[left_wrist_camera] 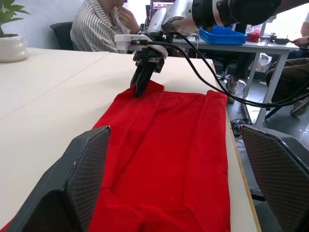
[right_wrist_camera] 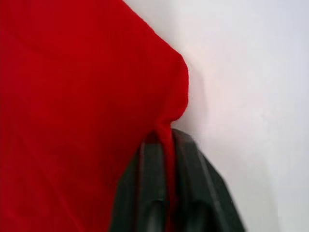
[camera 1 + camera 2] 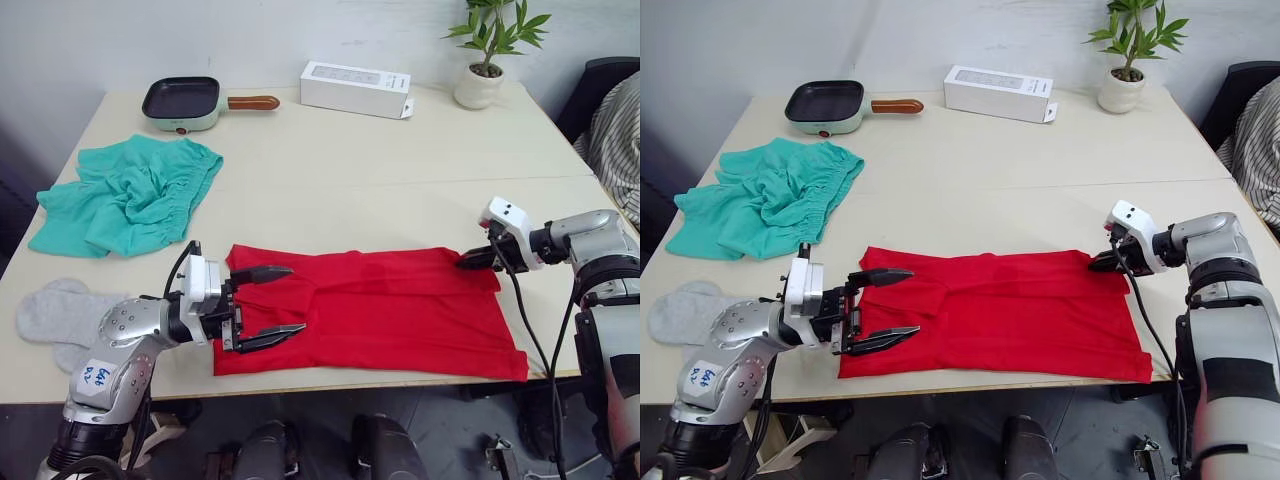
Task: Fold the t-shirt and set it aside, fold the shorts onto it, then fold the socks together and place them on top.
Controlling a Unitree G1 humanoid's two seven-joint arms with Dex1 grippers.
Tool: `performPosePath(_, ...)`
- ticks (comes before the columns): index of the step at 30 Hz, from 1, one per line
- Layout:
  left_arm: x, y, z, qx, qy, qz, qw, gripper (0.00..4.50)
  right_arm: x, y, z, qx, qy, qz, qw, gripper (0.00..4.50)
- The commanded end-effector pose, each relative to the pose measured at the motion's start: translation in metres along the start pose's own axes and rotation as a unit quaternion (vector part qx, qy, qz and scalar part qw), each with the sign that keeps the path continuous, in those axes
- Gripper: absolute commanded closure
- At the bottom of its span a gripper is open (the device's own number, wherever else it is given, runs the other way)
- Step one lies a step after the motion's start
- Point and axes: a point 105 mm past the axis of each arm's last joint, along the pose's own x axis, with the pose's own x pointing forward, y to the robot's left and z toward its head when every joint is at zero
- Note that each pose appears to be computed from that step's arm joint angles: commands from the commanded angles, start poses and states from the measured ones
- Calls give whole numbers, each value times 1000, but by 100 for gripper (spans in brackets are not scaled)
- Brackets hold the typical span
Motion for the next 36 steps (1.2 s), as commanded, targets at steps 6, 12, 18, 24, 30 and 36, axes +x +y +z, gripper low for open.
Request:
performPosePath(6,-1,21,7,49,-22,81,995,0,-10,-42,53,-55,-85,-207,973,446)
performPosePath(12,-3,33,8,57,-35,137,988,0,-3,-55,70,-67,-116,-300,944,446)
performPosePath(18,-5,48,4,64,-16,168,984,0,-1,-53,73,-40,-143,-290,945,404)
performPosePath(24,-11,72,-3,62,26,168,984,0,-44,-65,55,23,-155,-300,941,213)
performPosePath(30,-10,90,-11,79,73,127,986,0,-74,-52,22,200,-151,-205,946,3)
performPosePath(36,3,110,-18,76,96,92,988,0,-86,9,-11,333,-121,-116,928,3)
